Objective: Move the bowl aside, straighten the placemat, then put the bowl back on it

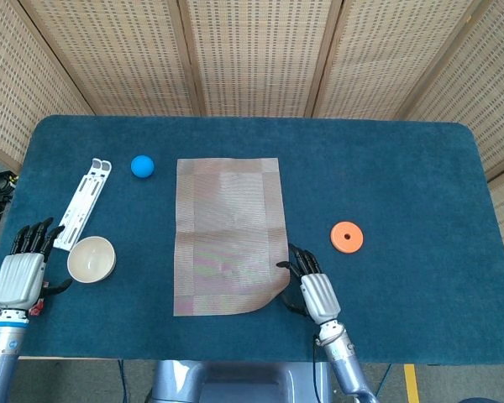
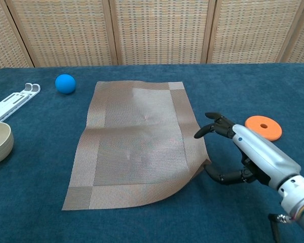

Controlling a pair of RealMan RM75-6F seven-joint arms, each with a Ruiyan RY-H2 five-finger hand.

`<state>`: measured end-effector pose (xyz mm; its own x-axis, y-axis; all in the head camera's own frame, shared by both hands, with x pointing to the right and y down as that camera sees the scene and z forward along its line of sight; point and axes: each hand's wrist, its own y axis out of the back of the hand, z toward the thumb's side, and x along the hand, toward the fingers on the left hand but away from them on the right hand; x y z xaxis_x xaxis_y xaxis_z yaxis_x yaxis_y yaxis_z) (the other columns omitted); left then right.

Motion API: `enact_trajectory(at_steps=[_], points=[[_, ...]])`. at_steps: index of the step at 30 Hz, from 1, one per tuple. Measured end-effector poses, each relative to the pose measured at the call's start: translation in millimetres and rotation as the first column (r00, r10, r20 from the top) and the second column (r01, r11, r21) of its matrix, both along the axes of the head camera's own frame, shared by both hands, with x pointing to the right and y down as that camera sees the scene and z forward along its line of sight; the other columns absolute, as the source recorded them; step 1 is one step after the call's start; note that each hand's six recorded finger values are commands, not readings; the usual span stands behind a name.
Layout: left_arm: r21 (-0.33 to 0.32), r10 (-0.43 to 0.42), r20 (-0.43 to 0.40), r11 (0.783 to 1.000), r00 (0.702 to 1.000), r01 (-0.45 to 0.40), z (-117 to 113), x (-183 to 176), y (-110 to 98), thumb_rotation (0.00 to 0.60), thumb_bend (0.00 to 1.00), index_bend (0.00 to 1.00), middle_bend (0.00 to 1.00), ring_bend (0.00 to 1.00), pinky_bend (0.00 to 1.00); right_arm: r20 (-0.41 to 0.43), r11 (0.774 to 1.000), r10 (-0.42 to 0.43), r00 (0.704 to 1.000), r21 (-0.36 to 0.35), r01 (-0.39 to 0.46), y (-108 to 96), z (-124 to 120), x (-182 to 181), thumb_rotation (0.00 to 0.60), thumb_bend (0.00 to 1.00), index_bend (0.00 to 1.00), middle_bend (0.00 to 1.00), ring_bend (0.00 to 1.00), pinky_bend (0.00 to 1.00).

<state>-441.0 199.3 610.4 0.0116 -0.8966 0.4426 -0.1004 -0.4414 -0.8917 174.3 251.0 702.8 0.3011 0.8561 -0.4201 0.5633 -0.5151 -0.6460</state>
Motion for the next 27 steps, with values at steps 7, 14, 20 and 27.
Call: enact_trajectory(at_steps=[7, 14, 20, 27], points=[[0.002, -0.004, -0.002, 1.000, 1.000, 0.004, -0.1, -0.2, -0.3, 0.600, 0.11, 0.11, 0.00, 0.00, 0.00, -0.009, 1.000, 0.008, 1.000, -0.002, -0.008, 1.2, 4.6, 1.0, 0.600, 0.50, 0.51, 0.05, 0.00, 0.00], [-0.002, -0.006, -0.002, 1.000, 1.000, 0.006, 1.0, -0.7, -0.1, 0.600, 0.11, 0.11, 0.00, 0.00, 0.00, -0.006, 1.000, 0.004, 1.000, -0.007, -0.004, 2.1, 6.5, -1.0, 0.600, 0.49, 0.55, 0.07, 0.00, 0.00], [-0.003, -0.009, 0.000, 1.000, 1.000, 0.009, 1.5, -1.3, -0.5, 0.600, 0.11, 0.11, 0.00, 0.00, 0.00, -0.006, 1.000, 0.005, 1.000, -0.007, -0.005, 0.2, 7.8, -1.0, 0.600, 0.57, 0.58, 0.08, 0.00, 0.00], [-0.012, -0.009, 0.004, 1.000, 1.000, 0.009, 4.4, -1.4, -0.4, 0.600, 0.11, 0.11, 0.00, 0.00, 0.00, 0.000, 1.000, 0.015, 1.000, -0.003, -0.015, -3.3, 7.3, -0.4, 0.600, 0.60, 0.62, 0.09, 0.00, 0.00]])
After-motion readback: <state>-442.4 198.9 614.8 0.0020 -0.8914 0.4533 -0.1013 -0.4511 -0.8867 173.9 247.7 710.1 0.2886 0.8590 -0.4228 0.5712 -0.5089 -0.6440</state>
